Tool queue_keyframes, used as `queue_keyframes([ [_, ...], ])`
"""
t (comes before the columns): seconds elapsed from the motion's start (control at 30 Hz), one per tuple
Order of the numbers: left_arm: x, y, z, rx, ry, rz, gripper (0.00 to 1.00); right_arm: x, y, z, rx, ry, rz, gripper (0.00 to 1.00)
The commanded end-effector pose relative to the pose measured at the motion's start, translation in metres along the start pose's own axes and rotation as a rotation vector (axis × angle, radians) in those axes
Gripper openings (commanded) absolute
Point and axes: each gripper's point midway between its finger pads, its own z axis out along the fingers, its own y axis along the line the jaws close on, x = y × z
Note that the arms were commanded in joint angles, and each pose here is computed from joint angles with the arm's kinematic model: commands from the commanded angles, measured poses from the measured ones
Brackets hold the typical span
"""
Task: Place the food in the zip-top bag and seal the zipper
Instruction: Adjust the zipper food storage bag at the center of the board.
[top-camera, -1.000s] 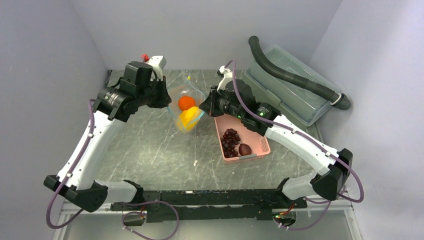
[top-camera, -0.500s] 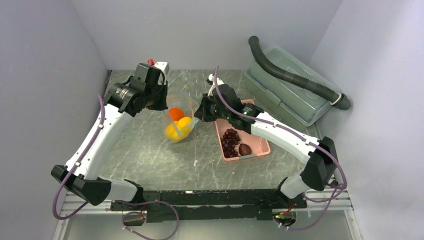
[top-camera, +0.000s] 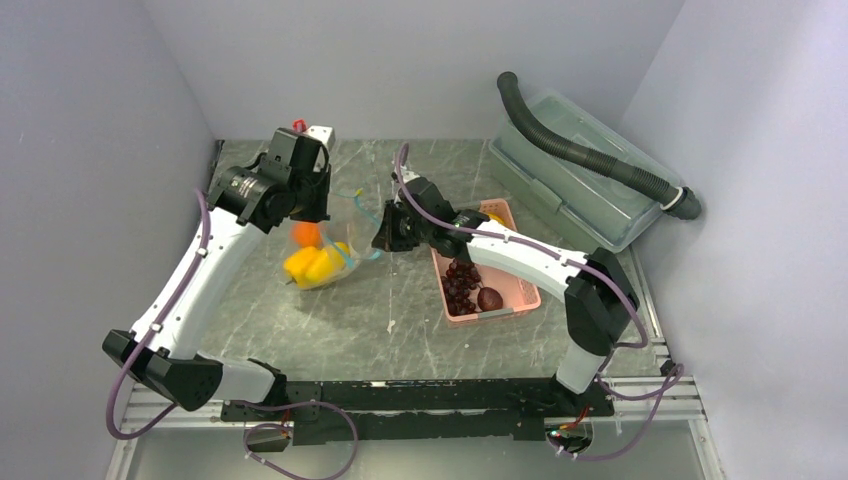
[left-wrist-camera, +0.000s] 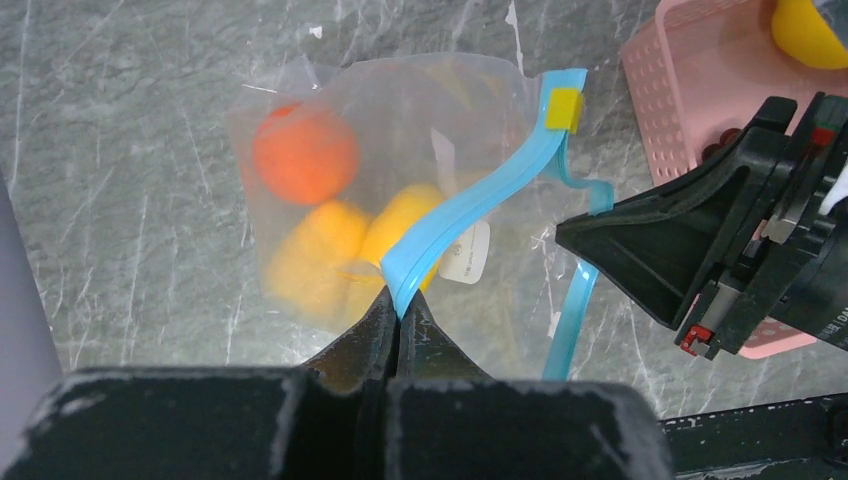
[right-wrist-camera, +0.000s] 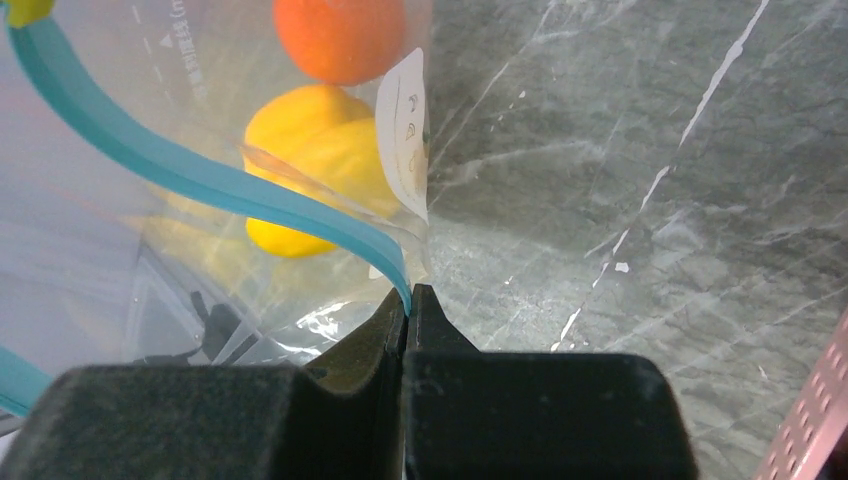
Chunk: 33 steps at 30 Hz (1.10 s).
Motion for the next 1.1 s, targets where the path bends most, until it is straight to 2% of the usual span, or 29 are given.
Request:
queue_keyframes([
  [0.0, -0.001, -0.002, 0.005, 0.013, -0.016, 0.013, 0.00, -0.022, 0.024, -0.001, -0.076, -0.067, 0.009, 0.00],
  [0.57, 0.019, -0.020, 0.034, 0.110, 0.020, 0.040, 0.00, 0.008, -0.009, 0.003, 0.010, -0.013, -0.001, 0.01],
  [0.77, 0.026, -0.020, 0.038, 0.114, 0.025, 0.047, 0.00, 0.003, -0.006, -0.012, 0.011, -0.034, -0.015, 0.15],
  [1.0, 0.032, -0.019, 0.041, 0.114, 0.032, 0.048, 0.00, -0.014, 0.002, -0.042, 0.012, -0.096, -0.035, 0.43],
  [1.07, 0.032, -0.020, 0.040, 0.119, 0.027, 0.048, 0.00, -0.019, 0.001, -0.052, 0.026, -0.119, -0.048, 0.47],
])
